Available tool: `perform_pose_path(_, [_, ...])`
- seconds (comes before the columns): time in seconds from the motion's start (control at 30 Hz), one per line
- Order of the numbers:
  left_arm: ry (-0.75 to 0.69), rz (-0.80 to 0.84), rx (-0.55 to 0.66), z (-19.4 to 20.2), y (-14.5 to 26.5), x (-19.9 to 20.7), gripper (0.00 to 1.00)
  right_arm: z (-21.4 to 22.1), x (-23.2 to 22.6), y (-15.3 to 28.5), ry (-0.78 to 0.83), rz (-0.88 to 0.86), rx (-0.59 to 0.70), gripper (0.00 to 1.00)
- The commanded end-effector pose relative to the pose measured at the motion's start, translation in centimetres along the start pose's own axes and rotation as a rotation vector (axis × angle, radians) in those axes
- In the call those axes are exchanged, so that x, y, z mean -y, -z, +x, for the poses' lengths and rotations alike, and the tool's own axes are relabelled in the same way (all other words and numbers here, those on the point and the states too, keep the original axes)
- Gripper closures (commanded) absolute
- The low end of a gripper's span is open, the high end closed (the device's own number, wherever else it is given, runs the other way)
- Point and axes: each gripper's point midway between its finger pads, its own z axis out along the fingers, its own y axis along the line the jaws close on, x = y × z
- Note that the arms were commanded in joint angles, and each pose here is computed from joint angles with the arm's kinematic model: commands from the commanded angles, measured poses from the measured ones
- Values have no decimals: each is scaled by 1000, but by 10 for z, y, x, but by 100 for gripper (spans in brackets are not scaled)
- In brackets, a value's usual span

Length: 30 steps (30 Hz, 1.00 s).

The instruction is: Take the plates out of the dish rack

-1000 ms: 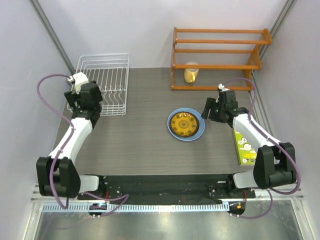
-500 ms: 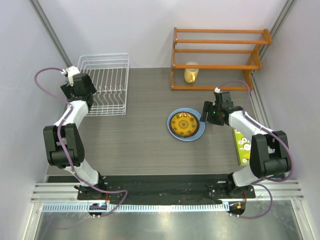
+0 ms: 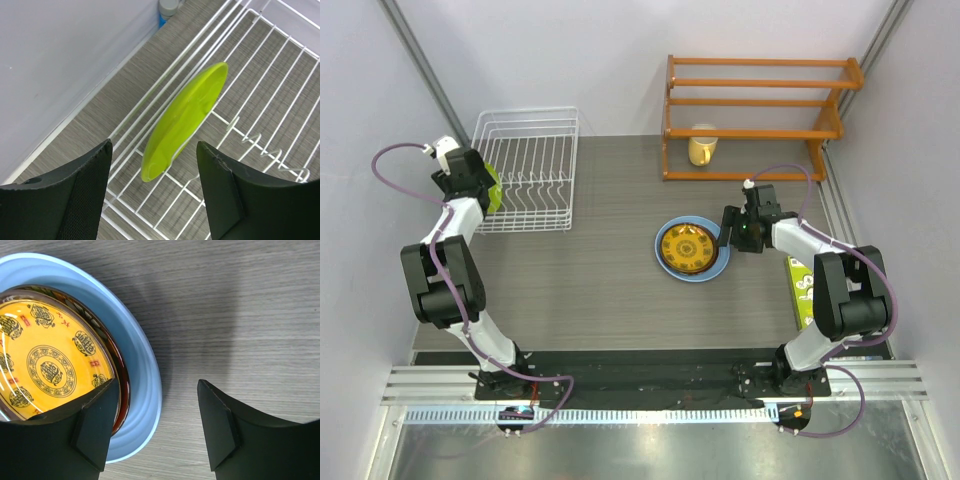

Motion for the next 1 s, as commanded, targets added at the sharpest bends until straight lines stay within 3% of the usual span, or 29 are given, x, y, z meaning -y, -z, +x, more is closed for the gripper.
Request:
perform_pose_path(0.0, [48, 58, 72, -27, 3, 14, 32, -20, -11, 0, 16, -40, 50, 30])
perform_pose_path(0.53, [48, 79, 46, -15, -22, 24, 50, -21, -10, 1, 17, -41, 57, 31])
perform_pose_path(0.87, [50, 92, 34, -16, -27, 26, 98, -30, -10, 13, 20, -41, 96, 31])
perform_pose_path(0.97, [46, 95, 37, -18, -24, 26, 100, -29, -9, 14, 21, -32, 97, 31])
